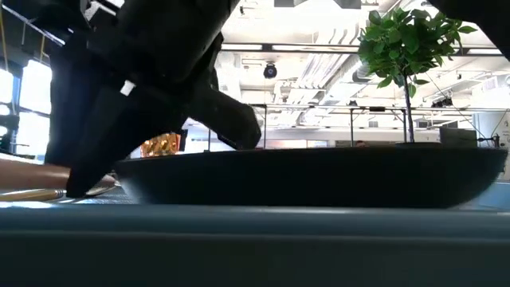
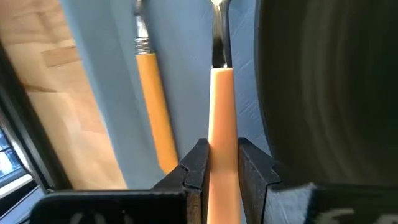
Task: Pick and place plate/cup/fork/spoon on tray
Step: Put the brown fork on the blue serving tray to the left of the black plate
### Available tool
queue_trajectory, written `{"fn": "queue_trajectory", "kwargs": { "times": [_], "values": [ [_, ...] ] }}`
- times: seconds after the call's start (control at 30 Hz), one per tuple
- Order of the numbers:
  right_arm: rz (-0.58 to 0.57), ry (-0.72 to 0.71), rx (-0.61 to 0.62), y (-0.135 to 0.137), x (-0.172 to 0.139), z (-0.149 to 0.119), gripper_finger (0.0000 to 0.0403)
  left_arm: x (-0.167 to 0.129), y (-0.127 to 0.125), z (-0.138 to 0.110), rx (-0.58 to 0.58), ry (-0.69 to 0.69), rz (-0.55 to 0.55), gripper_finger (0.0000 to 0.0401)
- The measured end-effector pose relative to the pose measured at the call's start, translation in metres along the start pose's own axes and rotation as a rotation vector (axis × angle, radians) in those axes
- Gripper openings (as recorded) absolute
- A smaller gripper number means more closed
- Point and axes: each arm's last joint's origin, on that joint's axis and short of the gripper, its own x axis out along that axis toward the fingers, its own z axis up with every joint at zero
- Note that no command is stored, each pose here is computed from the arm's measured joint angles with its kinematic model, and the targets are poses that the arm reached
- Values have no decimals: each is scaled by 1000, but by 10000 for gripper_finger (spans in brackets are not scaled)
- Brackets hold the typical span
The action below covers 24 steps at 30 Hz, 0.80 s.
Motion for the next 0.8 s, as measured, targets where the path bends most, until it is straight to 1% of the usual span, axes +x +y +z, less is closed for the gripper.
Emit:
{"fn": "queue_trajectory", "kwargs": {
  "times": [0.1, 0.57, 0.7, 0.8],
  "values": [
    [-7, -1, 1, -2, 5, 1, 39, 0, 0, 0, 0, 0, 0, 101],
    [-13, -24, -31, -1, 3, 3, 39, 0, 0, 0, 0, 0, 0, 101],
    [-44, -36, -74, -2, 4, 8, 40, 0, 0, 0, 0, 0, 0, 101],
    [-26, -28, -89, 2, 5, 12, 40, 0, 0, 0, 0, 0, 0, 101]
  ]
}}
